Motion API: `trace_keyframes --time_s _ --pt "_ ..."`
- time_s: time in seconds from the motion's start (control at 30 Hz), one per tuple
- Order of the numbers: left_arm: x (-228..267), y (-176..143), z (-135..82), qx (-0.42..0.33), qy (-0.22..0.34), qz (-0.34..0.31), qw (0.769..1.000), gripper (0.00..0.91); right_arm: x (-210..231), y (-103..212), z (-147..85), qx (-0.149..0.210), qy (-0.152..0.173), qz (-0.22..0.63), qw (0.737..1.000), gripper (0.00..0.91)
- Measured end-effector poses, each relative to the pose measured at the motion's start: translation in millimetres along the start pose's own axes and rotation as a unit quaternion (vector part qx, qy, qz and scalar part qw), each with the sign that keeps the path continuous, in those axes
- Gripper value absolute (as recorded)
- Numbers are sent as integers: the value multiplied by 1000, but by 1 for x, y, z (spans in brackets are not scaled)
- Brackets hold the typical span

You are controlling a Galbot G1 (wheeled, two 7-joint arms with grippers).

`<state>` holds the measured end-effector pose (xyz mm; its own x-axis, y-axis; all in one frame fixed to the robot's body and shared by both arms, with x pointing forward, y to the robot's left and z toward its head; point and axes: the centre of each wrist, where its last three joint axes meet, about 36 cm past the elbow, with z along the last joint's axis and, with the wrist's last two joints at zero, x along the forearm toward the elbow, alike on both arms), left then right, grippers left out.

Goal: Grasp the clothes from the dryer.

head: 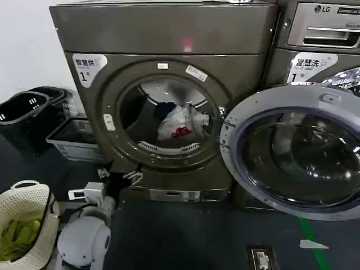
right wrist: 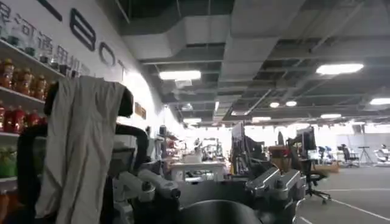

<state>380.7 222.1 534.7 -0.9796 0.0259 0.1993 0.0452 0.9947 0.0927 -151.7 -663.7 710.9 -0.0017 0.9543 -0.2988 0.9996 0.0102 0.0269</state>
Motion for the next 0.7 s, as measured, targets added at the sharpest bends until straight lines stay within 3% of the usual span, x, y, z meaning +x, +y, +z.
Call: trace_keyframes --time_s 0.7 --pt "-3 -1 2 1 4 4 1000 907 0 -4 2 -16 -9 23 1000 907"
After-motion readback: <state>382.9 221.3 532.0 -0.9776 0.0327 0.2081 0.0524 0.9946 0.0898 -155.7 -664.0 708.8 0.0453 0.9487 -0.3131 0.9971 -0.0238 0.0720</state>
